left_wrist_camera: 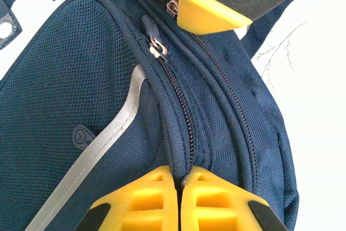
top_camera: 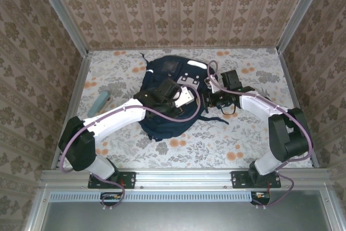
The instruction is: Pack the student bag
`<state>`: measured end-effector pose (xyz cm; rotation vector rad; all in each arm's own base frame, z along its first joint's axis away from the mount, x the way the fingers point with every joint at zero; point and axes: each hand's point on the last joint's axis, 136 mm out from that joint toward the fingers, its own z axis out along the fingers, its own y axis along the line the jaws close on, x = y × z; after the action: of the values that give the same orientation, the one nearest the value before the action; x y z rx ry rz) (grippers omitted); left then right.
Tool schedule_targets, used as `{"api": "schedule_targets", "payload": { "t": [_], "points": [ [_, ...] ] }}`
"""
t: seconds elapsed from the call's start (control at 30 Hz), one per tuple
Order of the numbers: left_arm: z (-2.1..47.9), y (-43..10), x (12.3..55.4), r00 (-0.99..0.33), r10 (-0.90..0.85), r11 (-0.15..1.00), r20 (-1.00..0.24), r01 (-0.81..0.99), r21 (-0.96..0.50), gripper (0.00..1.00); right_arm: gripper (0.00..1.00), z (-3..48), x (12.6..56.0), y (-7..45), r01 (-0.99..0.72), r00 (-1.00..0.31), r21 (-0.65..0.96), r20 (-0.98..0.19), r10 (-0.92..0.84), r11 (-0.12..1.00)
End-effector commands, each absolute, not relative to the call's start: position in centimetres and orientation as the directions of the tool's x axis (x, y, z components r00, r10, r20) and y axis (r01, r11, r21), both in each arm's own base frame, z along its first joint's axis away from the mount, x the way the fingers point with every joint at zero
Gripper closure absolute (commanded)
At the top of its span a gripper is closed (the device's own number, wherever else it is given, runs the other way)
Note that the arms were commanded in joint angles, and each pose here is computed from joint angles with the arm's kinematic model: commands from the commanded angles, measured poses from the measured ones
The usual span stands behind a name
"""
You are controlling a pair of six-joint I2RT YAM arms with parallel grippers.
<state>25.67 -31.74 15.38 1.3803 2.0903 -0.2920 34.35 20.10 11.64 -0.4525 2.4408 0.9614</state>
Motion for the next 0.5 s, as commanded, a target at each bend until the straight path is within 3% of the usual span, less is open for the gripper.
{"api": "schedule_targets", "payload": {
  "t": [0.0, 0.3, 0.47],
  "points": [
    [17.9, -31.2, 26.7, -0.274, 0.704, 0.484, -0.655, 0.86, 0.16, 0.94, 0.56, 12.0, 34.4, 20.9, -0.548, -0.793, 0.527, -0.575, -0.202, 0.65],
    [18.2, -31.3, 26.8, -0.277, 0.696, 0.492, -0.662, 0.856, 0.159, 0.95, 0.48, 10.4, 33.2, 21.1, -0.567, -0.805, 0.55, -0.527, -0.272, 0.613],
    [18.1, -31.2, 27.0, -0.281, 0.696, 0.498, -0.661, 0.852, 0.163, 0.96, 0.58, 11.2, 32.3, 21.5, -0.597, -0.786, 0.567, -0.553, -0.274, 0.567]
  ]
}}
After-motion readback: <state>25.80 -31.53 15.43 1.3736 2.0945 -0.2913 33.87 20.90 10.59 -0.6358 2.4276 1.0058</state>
